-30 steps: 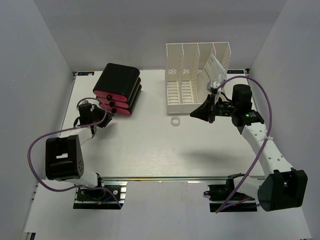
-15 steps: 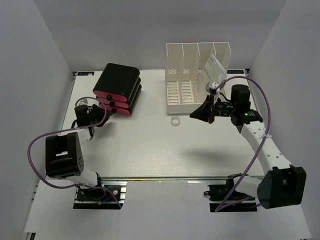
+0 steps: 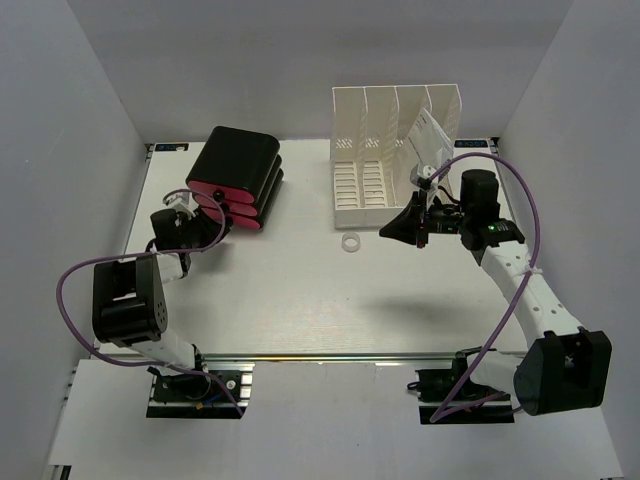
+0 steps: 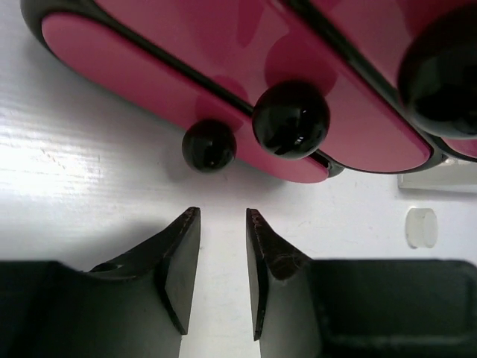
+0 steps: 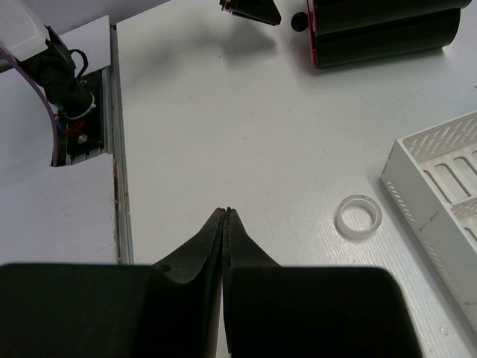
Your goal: Organize the desk
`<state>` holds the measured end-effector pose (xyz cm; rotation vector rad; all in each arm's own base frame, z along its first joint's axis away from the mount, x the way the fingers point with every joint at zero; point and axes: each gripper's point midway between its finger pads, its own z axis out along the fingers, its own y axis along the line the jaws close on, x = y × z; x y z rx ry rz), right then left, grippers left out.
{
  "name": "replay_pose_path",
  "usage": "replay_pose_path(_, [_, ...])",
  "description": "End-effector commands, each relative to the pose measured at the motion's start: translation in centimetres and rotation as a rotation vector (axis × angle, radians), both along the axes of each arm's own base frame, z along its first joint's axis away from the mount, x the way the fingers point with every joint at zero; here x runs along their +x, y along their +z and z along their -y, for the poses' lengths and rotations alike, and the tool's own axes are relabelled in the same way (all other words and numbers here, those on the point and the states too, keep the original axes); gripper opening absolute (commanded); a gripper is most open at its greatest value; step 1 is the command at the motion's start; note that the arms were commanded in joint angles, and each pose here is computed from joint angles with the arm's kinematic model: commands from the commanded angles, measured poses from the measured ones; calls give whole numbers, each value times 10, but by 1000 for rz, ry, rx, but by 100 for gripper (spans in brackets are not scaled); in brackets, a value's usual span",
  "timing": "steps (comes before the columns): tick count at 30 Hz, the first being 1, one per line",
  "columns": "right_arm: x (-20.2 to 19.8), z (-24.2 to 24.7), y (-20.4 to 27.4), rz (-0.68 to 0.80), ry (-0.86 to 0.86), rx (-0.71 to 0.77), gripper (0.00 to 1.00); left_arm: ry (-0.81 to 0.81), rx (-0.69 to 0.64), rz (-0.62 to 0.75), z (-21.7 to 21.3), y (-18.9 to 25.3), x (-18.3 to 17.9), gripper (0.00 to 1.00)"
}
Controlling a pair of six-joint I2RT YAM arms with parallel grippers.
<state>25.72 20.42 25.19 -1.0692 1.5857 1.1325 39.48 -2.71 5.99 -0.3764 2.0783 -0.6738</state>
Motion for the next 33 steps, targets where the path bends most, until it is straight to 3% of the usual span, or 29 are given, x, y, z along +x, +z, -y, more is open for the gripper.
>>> replay_pose_path(1, [-2,-1,3,16,26,10,0,-23,99,140,-7,22,8,42])
replay_pose_path(33, [1,0,-2,7,28,-1,0,-37,72,110,-6,2,52,65])
